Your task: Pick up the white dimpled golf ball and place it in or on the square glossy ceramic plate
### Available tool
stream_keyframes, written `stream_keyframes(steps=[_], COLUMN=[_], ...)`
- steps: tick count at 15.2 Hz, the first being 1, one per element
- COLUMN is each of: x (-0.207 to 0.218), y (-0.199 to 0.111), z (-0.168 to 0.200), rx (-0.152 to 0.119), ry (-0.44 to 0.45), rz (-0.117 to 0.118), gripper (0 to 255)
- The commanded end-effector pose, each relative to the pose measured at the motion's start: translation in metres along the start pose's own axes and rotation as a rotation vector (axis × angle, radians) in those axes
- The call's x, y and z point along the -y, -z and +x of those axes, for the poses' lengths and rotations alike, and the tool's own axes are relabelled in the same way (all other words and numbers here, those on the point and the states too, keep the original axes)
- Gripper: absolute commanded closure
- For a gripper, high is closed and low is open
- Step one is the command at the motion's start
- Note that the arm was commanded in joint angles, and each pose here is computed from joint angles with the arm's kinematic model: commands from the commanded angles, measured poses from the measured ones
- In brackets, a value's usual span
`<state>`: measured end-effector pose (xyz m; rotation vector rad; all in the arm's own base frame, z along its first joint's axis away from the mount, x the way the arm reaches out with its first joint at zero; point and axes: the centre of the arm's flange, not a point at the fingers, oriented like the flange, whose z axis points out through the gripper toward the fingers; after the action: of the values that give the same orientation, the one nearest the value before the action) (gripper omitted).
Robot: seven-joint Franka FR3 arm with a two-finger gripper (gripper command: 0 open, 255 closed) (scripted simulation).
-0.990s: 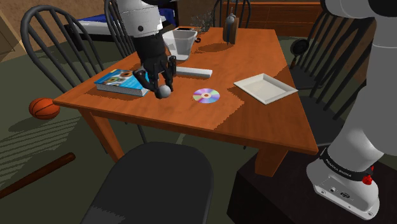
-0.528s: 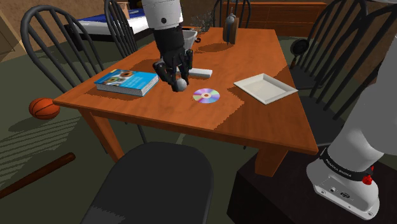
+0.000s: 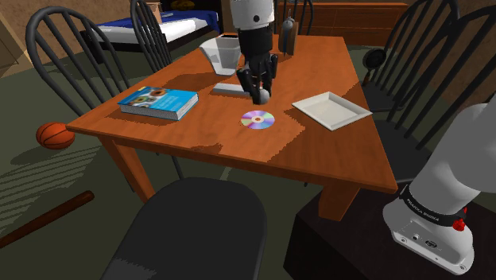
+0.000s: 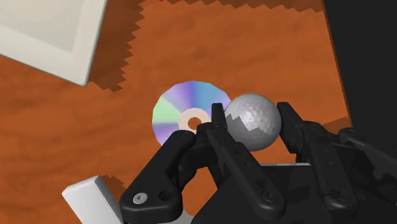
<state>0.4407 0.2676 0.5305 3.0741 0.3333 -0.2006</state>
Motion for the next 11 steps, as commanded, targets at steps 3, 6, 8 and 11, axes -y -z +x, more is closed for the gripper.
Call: stream_keyframes(steps=[3, 6, 8, 11], x=[-0.048, -0.082, -0.105, -0.139], y=[-0.005, -0.008, -0.01, -0.013], z=[-0.026, -0.045, -0.058, -0.078], rx=[0.0, 0.0, 0.0, 0.0], ry=[0.001, 0.001, 0.001, 0.001], rz=[0.001, 0.001, 0.001, 0.001], gripper=[255, 255, 255, 255])
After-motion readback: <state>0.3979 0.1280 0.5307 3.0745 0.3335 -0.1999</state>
